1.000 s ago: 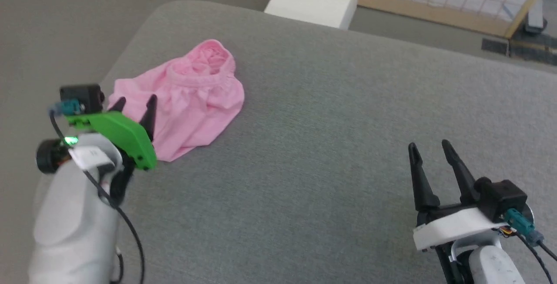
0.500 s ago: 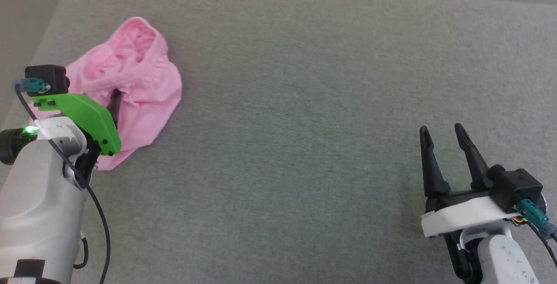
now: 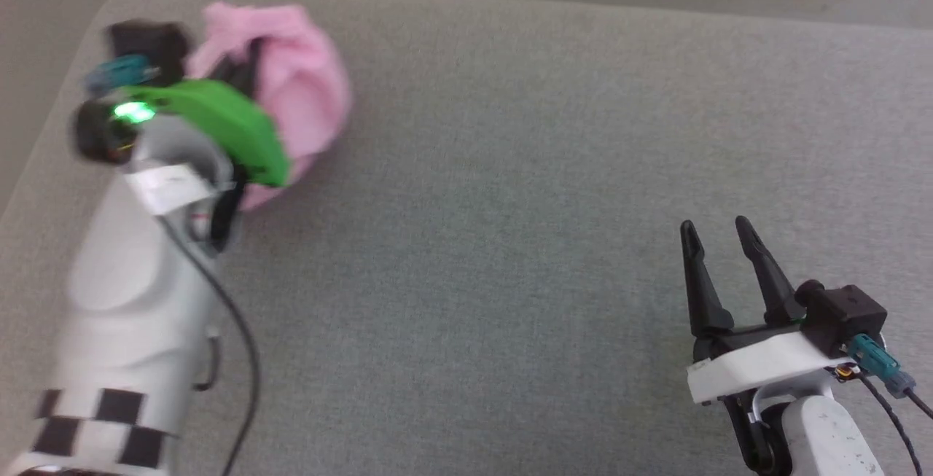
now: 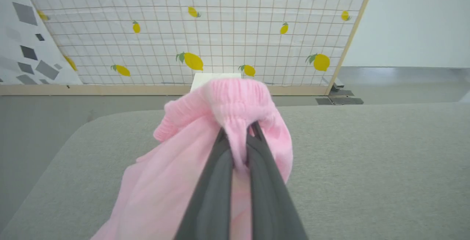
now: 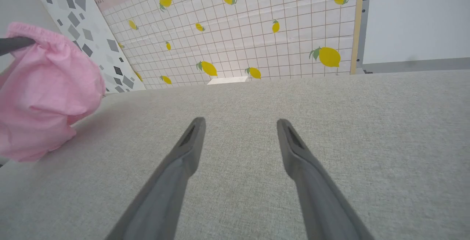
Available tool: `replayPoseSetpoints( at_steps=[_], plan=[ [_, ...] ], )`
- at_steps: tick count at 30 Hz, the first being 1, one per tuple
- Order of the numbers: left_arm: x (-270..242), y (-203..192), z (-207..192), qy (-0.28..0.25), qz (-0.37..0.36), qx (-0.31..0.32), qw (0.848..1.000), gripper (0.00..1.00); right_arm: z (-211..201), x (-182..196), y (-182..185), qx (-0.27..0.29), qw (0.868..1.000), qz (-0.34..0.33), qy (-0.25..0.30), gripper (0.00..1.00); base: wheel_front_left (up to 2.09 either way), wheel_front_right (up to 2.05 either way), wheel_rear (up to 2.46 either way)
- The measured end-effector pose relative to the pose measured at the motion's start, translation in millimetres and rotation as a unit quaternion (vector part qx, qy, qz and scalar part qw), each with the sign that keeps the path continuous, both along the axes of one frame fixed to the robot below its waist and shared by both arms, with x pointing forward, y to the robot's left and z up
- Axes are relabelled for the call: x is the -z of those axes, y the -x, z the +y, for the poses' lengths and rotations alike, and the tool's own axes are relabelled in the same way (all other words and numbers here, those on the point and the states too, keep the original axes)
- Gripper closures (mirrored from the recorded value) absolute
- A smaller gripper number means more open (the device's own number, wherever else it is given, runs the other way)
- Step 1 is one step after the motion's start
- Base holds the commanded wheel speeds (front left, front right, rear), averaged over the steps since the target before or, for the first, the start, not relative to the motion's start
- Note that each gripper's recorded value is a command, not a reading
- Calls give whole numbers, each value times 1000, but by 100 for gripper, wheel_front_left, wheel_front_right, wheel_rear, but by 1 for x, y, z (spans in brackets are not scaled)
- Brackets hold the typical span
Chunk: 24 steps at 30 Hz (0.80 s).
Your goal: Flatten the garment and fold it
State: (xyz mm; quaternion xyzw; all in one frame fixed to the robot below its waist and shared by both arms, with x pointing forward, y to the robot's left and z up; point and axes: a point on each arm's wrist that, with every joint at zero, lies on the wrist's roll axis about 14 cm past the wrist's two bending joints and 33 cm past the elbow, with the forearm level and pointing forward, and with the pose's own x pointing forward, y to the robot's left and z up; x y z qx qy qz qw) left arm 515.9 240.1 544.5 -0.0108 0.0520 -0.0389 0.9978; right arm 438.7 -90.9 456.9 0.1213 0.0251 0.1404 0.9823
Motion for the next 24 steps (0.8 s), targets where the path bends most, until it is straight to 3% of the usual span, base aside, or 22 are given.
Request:
replayPoseSetpoints(
  at_steps=[4,7,10,16,17,18,20,22,23,24],
  plan=[
    [-7,2,-86,-3,13,107,994,100,-10,-15,5,15,1000,-15,-9,0,0,0,0],
    [14,21,-156,-18,59,201,978,100,-25,-23,11,36,999,-23,-10,0,0,0,0],
    [58,58,-211,-30,136,284,949,100,-47,-27,19,65,997,-26,-9,0,0,0,0],
    [135,149,-277,-36,287,404,868,100,-95,-27,42,135,991,-23,1,0,0,0,0],
    [137,156,-282,-28,296,411,861,69,-100,-26,46,142,990,-21,2,0,0,0,0],
    [138,159,-285,-15,303,415,858,0,-106,-26,49,149,989,-20,4,0,0,0,0],
    [132,154,-288,1,292,413,863,0,-113,-27,53,160,987,-22,5,0,0,0,0],
    [117,139,-284,32,270,395,878,0,-118,-28,57,167,986,-22,6,0,0,0,0],
    [92,116,-271,86,232,353,903,0,-115,-27,57,163,986,-21,5,0,0,0,0],
    [82,107,-263,104,214,334,912,0,-111,-28,56,158,987,-23,4,0,0,0,0]
  ],
)
